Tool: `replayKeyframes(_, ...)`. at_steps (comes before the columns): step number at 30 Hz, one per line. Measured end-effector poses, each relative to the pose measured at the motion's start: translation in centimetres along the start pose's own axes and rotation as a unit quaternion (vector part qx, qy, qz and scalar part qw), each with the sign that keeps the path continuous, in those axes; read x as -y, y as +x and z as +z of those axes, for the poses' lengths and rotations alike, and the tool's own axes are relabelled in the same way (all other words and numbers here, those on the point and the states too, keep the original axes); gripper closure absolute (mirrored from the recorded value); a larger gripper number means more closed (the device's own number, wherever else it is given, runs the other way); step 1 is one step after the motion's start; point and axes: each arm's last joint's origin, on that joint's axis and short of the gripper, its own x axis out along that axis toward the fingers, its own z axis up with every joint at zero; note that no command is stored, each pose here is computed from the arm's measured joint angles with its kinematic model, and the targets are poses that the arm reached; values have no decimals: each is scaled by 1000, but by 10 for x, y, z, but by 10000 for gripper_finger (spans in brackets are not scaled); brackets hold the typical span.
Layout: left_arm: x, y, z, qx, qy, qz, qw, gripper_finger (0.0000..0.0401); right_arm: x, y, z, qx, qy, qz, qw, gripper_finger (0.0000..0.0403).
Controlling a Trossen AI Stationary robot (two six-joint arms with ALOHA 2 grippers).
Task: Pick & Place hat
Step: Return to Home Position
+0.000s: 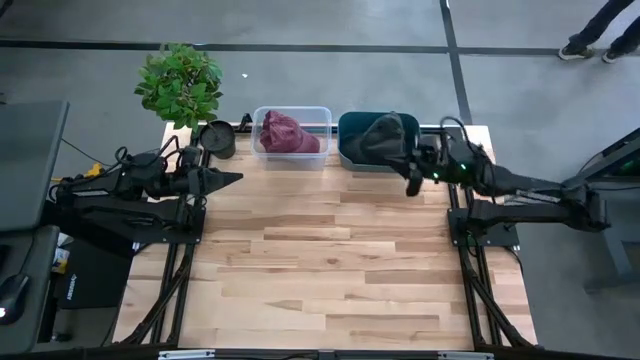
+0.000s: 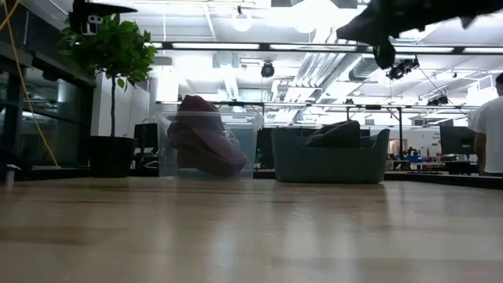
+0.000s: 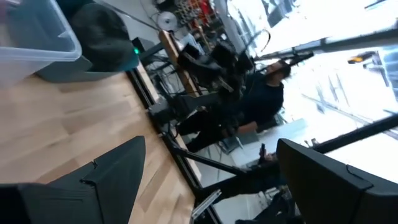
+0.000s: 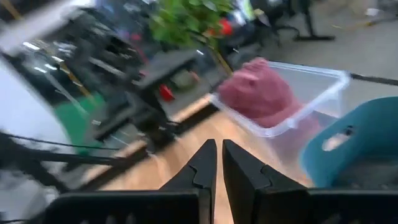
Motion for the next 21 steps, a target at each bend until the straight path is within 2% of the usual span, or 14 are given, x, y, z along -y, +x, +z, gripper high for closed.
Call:
replayKeyframes(7,-2,0,0,3,-15,11,1000,61,0,-29,-36,83,6,107,991,382)
replayKeyframes(11,-1,0,-1,-13,-41,4,999,61,2,-43,-49,118,3,130,985,382)
replayKeyframes(16,0,0,-3,-39,-15,-12,999,61,5,-58,-63,151,7,162,975,384)
replayKeyframes(21,0,0,-2,-25,2,-8,1000,61,7,-70,-67,180,5,173,968,384)
